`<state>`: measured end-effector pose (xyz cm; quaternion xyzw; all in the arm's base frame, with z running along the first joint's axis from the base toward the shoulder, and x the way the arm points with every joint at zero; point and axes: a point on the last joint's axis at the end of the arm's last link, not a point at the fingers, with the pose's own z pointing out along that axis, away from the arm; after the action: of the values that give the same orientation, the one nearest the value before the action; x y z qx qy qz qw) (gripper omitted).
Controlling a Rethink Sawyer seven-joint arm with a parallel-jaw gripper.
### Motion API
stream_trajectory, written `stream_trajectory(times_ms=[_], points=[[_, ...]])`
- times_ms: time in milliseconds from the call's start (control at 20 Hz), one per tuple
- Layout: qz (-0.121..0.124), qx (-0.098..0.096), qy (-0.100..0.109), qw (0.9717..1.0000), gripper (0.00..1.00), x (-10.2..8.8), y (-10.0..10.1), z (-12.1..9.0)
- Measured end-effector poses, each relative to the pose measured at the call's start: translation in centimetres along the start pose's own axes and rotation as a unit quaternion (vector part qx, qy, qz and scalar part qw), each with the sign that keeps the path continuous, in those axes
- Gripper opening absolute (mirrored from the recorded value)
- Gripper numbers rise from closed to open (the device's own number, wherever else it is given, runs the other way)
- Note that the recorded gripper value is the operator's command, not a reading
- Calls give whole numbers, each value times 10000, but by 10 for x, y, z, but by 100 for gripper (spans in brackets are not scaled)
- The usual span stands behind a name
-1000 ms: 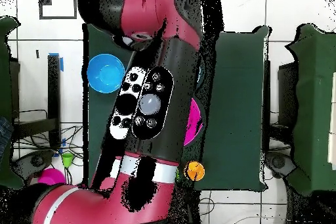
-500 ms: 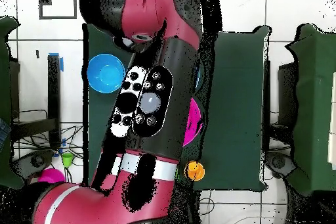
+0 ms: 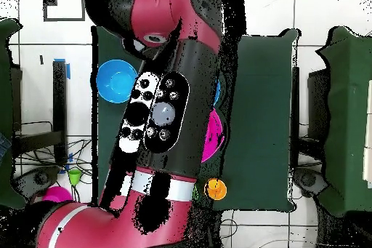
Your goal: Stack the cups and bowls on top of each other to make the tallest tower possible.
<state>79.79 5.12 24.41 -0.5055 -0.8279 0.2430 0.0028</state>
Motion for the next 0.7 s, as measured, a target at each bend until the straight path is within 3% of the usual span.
stream_trajectory(times_ms=[300,700], points=[[8,-4,3,10000,0,-1,-1,0],[24,84,68,9999,0,1,-5,16]])
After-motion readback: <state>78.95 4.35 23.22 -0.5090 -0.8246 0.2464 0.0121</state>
